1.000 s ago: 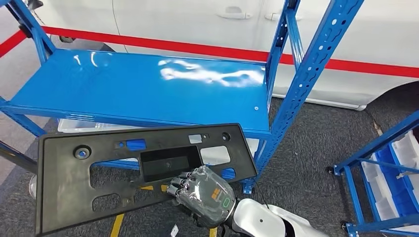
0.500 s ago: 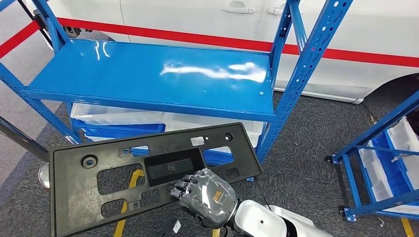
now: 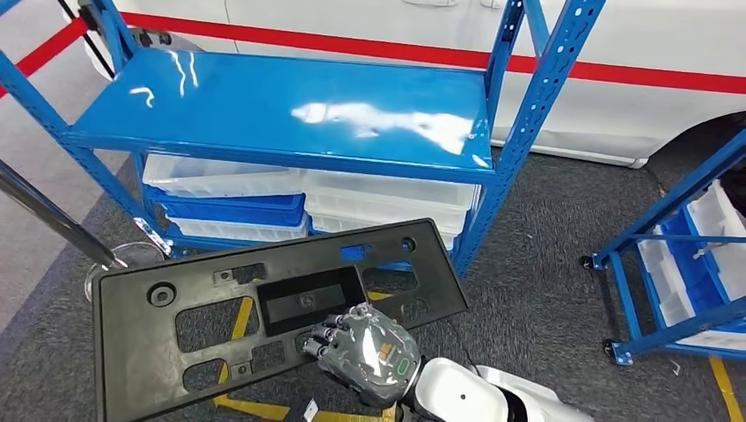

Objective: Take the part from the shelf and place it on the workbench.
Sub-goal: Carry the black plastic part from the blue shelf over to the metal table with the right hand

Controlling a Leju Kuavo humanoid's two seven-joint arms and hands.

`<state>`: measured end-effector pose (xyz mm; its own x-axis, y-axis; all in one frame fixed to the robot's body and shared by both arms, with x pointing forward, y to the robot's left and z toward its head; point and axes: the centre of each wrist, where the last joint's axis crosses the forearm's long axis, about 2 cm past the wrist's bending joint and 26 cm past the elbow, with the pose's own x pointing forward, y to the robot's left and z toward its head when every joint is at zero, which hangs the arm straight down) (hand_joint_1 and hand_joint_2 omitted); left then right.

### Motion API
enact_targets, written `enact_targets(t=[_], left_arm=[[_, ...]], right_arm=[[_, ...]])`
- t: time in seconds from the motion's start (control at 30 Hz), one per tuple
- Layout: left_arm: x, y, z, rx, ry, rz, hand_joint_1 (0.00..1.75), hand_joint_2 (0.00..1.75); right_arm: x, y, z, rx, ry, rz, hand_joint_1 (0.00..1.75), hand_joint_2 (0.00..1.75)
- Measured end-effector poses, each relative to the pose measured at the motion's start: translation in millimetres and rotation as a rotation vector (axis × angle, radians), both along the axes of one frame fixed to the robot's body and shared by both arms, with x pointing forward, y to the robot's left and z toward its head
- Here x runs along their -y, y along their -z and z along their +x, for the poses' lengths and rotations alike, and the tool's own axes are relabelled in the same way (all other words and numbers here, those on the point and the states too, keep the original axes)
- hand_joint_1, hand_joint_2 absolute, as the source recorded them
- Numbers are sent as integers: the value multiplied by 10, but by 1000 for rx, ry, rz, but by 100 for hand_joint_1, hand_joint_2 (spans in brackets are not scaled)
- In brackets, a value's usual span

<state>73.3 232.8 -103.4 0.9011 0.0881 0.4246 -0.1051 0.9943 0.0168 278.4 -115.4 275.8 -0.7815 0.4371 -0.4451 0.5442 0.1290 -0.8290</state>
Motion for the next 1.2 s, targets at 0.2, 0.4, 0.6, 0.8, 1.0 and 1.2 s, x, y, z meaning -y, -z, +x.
enact_targets(t=[0.2, 0.4, 0.6, 0.8, 1.0, 1.2], left_arm=[[-5, -5, 32, 5, 0, 1, 0, 0], [14, -15, 76, 15, 1, -6, 0, 0], [30, -20, 91, 18, 2, -8, 0, 0], [-16, -17, 104, 21, 0, 1, 0, 0], [-32, -2, 33, 6, 4, 4, 0, 0], [-41, -8, 69, 11, 4, 6, 0, 0]], right_arm=[[10, 39, 5, 4, 10, -28, 175, 175], [15, 116, 20, -13, 24, -88, 175, 175], [10, 111, 32, -5, 19, -103, 175, 175], [-2, 145, 27, -9, 14, -118, 175, 175], [-3, 159, 31, -10, 16, -125, 175, 175], [41, 220, 68, 9, 43, -192, 175, 175]])
